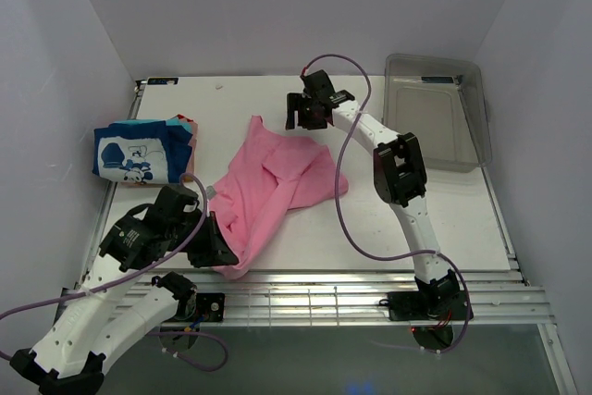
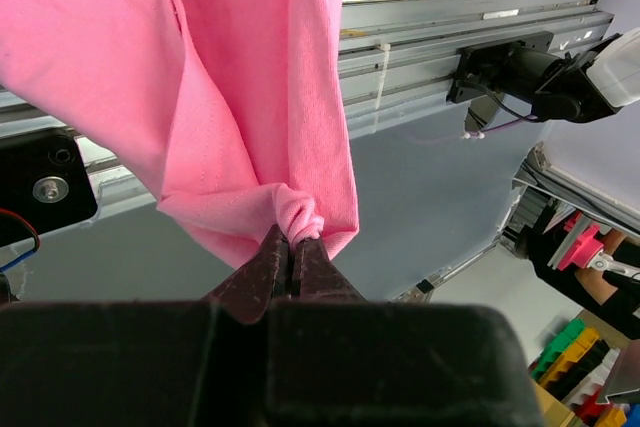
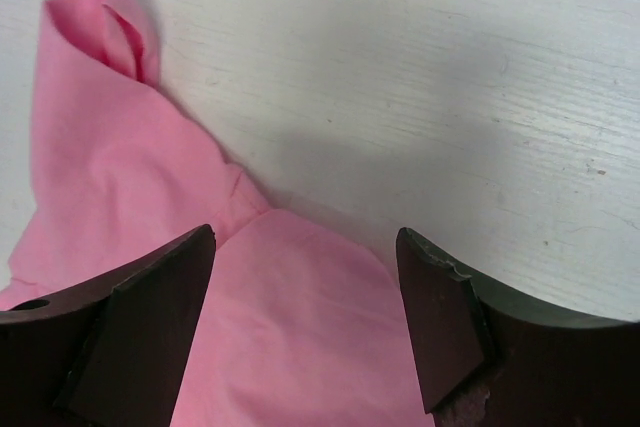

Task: Fold and stack the t-shirts
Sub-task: Flatten out the tshirt

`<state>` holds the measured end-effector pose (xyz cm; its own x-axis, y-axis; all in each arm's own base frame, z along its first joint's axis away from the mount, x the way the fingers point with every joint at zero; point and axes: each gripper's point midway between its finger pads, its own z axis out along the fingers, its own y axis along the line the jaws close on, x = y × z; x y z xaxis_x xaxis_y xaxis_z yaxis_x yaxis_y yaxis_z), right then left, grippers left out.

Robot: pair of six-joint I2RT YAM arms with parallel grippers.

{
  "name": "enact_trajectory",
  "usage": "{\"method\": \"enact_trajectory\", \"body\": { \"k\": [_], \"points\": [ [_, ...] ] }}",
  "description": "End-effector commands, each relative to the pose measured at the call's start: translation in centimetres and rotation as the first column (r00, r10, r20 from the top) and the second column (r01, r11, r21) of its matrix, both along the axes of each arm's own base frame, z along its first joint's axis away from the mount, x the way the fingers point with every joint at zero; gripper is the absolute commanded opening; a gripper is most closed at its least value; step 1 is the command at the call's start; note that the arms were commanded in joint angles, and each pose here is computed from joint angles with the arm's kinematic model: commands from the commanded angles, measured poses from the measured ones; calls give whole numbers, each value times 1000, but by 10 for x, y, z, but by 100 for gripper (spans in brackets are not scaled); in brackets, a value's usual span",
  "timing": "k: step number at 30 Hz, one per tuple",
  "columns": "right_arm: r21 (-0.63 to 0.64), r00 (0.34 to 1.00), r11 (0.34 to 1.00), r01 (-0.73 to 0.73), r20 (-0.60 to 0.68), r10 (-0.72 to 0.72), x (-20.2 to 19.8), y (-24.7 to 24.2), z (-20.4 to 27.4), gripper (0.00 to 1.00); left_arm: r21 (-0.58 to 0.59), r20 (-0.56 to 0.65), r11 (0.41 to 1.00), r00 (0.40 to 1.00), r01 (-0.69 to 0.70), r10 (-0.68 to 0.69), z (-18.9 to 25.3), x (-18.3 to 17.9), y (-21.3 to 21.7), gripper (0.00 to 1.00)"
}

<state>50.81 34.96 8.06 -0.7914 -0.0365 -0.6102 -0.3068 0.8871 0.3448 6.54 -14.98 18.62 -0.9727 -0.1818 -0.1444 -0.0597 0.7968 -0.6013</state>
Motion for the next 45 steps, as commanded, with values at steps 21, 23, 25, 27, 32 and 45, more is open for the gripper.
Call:
{"method": "enact_trajectory", "body": {
  "k": [21, 23, 25, 27, 32, 45],
  "points": [
    [-267, 999, 963, 43, -10, -47, -25, -62, -19, 8, 34, 34, 996, 996, -78, 77, 9, 10, 7, 0],
    [-286, 997, 955, 73, 31, -67, -24, -71, 6, 8, 82, 54, 990, 993, -110, 106, 4, 19, 13, 0],
    [-306, 993, 946, 105, 79, -85, -21, -80, 30, 8, 126, 82, 983, 989, -133, 123, 2, 32, 16, 0],
    [-320, 988, 938, 131, 117, -98, -26, -91, 62, 8, 188, 135, 966, 979, -177, 153, 2, 51, 22, 0],
    [-363, 958, 899, 245, 236, -166, -43, -132, 139, 8, 315, 276, 917, 948, -246, 159, 21, 118, 22, 0],
    [-86, 799, 924, 372, 537, -272, -133, -200, 349, 8, 265, 675, 745, 669, -612, 309, 170, 209, 62, 0]
  ]
}}
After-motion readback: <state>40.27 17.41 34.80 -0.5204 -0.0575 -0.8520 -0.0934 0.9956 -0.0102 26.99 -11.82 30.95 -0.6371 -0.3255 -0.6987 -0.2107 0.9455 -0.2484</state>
